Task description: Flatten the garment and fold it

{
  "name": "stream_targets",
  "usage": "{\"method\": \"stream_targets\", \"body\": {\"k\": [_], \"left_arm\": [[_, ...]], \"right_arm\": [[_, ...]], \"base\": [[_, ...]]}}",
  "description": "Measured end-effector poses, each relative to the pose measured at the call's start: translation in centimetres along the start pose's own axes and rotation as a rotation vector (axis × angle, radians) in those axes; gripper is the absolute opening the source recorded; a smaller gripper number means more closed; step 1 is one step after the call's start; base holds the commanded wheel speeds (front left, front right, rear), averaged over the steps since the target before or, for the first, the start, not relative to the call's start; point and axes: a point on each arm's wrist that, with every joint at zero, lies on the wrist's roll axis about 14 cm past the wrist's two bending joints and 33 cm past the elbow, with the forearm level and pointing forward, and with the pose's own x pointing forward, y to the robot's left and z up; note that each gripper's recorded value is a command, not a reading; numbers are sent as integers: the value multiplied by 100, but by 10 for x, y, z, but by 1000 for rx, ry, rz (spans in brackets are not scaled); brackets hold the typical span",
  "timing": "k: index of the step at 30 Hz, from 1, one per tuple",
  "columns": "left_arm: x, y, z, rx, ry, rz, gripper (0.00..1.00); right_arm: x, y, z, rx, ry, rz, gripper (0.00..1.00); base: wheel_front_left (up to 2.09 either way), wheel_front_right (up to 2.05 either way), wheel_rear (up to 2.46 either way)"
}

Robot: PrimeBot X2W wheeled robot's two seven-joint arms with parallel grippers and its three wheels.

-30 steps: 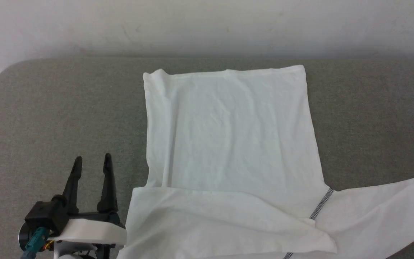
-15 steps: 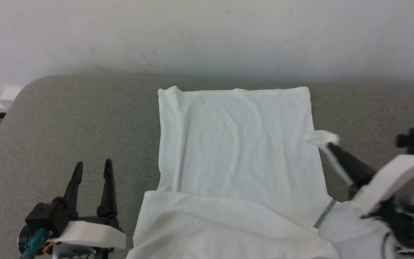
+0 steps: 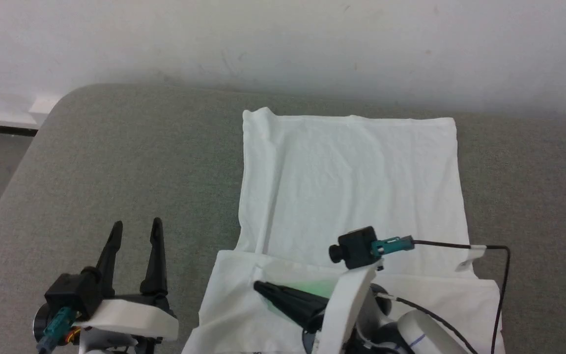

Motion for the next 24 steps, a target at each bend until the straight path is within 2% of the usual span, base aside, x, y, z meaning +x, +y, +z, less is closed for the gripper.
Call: {"method": "stream_targets", "body": {"k": [3,8,9,10,13,17,24], "left_arm": [[5,-1,-4,1,10,1,100],[10,-1,-15,2,37,8,100],[10,0,-19,-1,46,11,100],[11,1,-22,-2,55,15,100],[12,3,-28,2,71,24,100],[13,5,-33,7,84,35,100],[15,1,-27,16,70,16,100]], "right_arm": [[18,13,-12,8,40,62,0],[39,-7,-32,-75,115,28,2],[40,-9,-38,-70,132,28,32],[42,-10,-44,-68,143,30,100],[46,-6,-47,-83,127,54,100],[44,-8,-15,-184,-10,62,100],[-13,-73,70,-333,-334,-155,100]], "base": [[0,0,0],[0,0,0],[0,0,0],[0,0,0],[0,0,0],[0,0,0],[0,0,0]]}}
